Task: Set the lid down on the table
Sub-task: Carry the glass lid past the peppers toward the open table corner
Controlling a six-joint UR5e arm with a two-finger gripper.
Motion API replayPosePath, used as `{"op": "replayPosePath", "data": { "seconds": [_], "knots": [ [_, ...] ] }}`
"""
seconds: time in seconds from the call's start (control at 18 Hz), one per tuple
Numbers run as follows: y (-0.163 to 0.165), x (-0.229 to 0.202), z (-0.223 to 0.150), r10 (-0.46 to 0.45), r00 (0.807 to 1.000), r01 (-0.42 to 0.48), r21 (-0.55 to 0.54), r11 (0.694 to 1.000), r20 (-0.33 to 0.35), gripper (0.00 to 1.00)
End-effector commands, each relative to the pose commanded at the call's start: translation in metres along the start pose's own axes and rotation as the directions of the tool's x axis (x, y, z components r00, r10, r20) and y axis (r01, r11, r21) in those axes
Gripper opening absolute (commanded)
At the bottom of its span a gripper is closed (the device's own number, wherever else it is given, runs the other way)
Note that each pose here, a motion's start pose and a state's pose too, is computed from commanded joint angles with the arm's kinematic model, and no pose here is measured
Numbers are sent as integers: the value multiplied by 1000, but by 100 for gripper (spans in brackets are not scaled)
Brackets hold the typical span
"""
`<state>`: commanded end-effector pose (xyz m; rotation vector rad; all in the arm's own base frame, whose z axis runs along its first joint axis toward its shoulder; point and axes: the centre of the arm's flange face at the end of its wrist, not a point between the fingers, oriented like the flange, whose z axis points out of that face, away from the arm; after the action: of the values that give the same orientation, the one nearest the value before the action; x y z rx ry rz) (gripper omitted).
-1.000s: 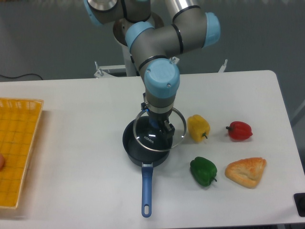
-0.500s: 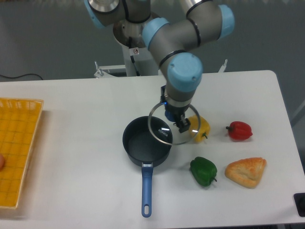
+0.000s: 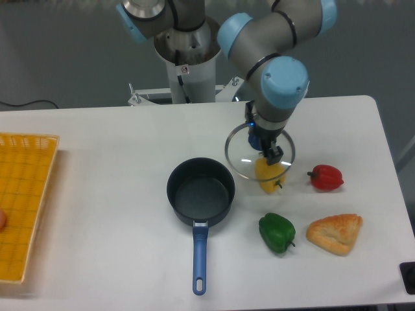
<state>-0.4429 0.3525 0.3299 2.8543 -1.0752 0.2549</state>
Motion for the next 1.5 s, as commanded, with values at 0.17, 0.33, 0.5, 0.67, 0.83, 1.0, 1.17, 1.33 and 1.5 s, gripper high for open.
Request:
{"op": "replayPosePath", "data": {
  "seconds": [0.17,0.33,0.5,0.67,0.83,1.0,1.17,1.33,1.5],
  "knots": [
    [29,7,3,13,1000,-13,-4,1000,-8,66],
    [62,11,5,42,999,-42,8,999,-9,66],
    [92,16,8,59,998,-58,18,998,-8,66],
    [113,20,11,75,997,-74,25,997,-10,66],
    [132,24,14,83,997,-83,31,996,-7,66],
    [145,20,20,88,996,-88,28,996,4,66],
    [156,17,29,89,996,-89,26,996,8,66],
    [171,14,37,101,995,-101,25,995,15,66],
    [191,15,46,107,994,-107,24,994,21,66]
  ]
}}
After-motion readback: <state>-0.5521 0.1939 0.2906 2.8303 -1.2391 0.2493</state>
